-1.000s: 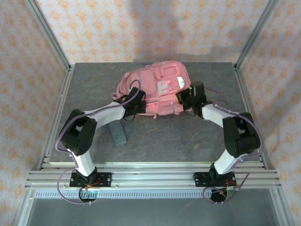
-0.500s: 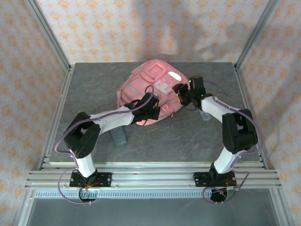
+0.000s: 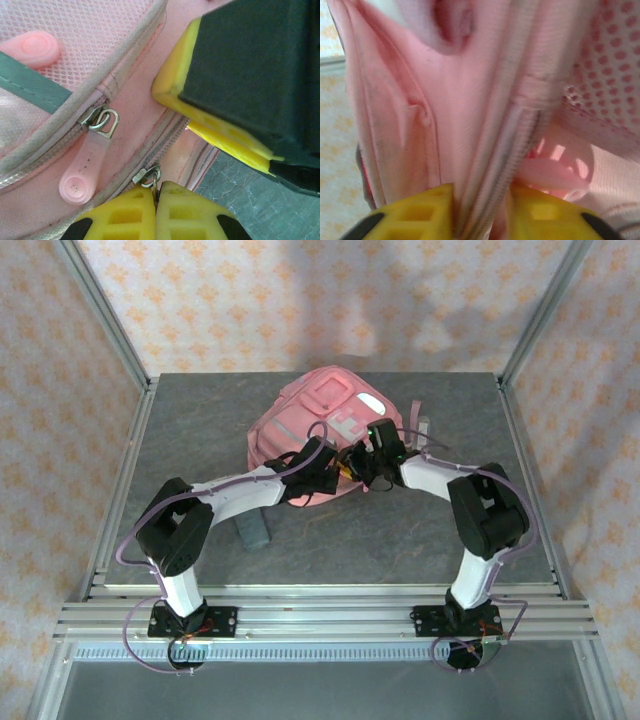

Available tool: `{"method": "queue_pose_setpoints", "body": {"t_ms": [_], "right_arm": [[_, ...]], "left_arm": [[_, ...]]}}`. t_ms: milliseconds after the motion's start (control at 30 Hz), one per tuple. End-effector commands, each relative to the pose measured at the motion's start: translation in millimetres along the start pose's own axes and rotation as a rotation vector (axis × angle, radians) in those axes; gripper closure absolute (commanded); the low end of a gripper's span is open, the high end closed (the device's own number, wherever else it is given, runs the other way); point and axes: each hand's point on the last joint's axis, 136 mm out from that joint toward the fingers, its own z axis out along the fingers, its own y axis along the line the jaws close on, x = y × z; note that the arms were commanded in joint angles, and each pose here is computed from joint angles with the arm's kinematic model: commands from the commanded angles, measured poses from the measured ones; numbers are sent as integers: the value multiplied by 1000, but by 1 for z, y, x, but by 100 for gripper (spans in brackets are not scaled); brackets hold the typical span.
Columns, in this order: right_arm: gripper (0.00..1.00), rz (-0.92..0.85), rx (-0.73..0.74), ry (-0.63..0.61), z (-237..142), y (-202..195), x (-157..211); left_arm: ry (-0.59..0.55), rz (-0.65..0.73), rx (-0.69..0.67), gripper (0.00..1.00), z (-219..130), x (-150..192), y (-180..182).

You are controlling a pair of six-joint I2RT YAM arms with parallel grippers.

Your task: Pack the student bag

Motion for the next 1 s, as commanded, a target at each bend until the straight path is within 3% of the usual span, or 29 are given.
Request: {"method": "queue_pose_setpoints", "body": {"t_ms": [0, 33, 67, 300, 633, 800, 967], "right_arm": [[92, -4, -19, -6, 10, 9, -3], [99, -2, -14, -11, 11, 7, -4], [100, 1, -10, -21, 10, 6, -6], [100, 12, -8, -63, -2, -4, -18], [100, 34, -18, -144, -29, -18, -39], [100, 31, -21, -161, -31, -16, -45], [100, 4, -18, -173, -33, -7, -53]], "left_arm": [[-43, 8, 11, 100, -2, -8, -10], [-40, 9, -9, 100, 0, -5, -5], [-33, 13, -35, 100, 1, -3, 0], [-23, 25, -173, 100, -5, 4, 37], [-57, -153, -324, 100, -35, 3, 140], [-44, -167, -314, 100, -36, 6, 144], [-27, -142, -231, 100, -31, 13, 121]]}}
